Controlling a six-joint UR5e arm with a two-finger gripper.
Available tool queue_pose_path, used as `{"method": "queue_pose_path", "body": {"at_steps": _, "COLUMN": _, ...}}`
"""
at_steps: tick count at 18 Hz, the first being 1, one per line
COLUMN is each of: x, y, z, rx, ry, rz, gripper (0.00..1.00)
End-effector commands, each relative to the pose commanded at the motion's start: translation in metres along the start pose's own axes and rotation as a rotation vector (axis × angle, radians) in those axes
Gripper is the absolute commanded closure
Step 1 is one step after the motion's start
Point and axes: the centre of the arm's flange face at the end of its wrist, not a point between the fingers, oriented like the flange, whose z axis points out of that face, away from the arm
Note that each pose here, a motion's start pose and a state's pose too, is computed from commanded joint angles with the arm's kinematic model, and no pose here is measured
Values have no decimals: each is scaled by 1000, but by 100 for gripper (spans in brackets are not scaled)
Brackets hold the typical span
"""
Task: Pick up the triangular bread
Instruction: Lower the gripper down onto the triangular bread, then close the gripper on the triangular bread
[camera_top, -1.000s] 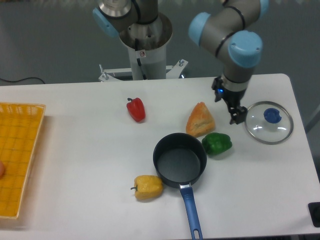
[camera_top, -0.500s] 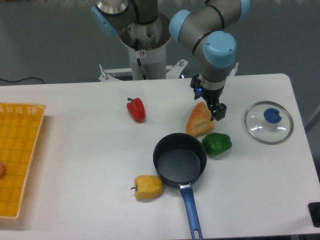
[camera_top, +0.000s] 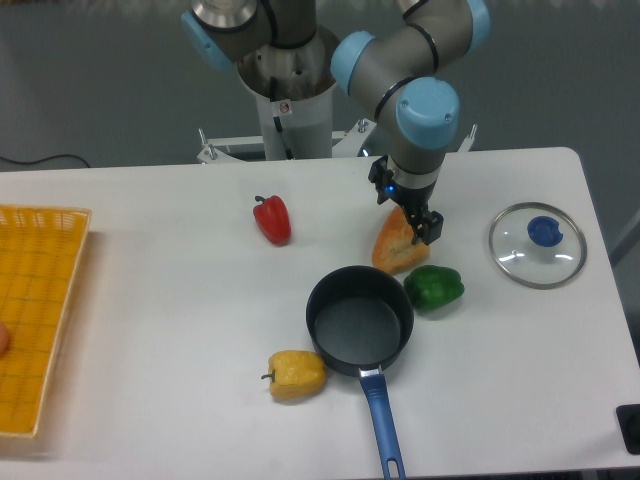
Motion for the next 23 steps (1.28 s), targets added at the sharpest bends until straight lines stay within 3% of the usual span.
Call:
{"method": "queue_pose_path", "body": {"at_steps": 12, "x": -1, "y": -8, "z": 44, "rx": -32, "ry": 19, "rz": 26, "gripper": 0}}
{"method": "queue_pose_path", "body": {"at_steps": 20, "x": 7, "y": -11, "z": 49, "rx": -71, "ry": 31, "rz": 64, "gripper": 0}}
{"method": "queue_pose_path", "body": {"at_steps": 23, "x": 8, "y": -6, "z": 50, "rx": -80, "ry": 38, "rz": 139, "gripper": 0}}
